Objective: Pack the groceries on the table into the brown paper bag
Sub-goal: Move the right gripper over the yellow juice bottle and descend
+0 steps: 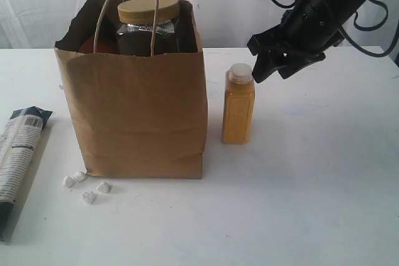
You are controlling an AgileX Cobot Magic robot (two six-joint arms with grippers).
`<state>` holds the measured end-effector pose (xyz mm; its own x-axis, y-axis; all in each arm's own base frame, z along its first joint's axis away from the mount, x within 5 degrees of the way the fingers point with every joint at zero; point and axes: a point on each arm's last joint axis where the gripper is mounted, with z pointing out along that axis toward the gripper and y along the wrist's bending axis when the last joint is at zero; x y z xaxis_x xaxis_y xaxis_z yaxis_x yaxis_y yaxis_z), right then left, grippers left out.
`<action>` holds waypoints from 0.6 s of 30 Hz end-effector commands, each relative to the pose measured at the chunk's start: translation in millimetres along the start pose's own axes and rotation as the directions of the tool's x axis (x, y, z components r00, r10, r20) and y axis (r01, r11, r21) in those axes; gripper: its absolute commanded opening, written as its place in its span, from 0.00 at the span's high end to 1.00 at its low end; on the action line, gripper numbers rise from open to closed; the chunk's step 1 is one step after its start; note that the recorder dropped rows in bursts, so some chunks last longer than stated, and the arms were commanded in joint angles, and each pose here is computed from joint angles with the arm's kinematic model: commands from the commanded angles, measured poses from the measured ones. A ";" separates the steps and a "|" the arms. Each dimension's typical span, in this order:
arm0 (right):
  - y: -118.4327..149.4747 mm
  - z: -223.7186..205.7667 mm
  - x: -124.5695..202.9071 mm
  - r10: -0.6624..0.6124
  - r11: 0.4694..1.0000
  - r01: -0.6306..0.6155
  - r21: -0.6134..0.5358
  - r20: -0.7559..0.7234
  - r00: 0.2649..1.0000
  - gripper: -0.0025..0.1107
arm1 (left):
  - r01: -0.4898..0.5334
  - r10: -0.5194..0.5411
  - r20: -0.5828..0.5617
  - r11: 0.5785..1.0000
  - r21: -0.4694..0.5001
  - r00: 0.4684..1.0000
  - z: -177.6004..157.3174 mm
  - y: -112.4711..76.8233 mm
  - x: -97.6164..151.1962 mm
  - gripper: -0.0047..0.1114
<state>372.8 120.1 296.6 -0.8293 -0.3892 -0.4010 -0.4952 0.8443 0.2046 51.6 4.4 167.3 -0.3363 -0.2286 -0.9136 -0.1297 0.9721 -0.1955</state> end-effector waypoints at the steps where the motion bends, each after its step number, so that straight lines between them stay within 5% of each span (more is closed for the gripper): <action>1: -1.1 -2.7 -3.1 0.027 1.000 -0.027 0.002 0.043 0.999 0.27 | -0.002 0.002 0.000 1.000 0.006 1.000 0.3 -0.1 1.1 0.96; 14: 20.1 5.9 -20.9 -0.036 0.999 0.031 0.028 0.183 0.983 0.25 | -0.002 0.002 0.000 1.000 0.006 1.000 0.3 -0.1 1.1 0.96; 18: 21.0 6.2 -25.2 0.015 0.996 -0.034 0.082 0.222 0.975 0.25 | -0.002 0.002 0.000 1.000 0.006 1.000 0.3 -0.1 1.1 0.96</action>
<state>381.0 149.5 303.5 -0.7599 -0.3250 -0.5629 -0.4900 0.8555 0.1675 51.6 4.4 167.3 -0.3363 -0.2286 -0.9136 -0.1297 0.9721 -0.1955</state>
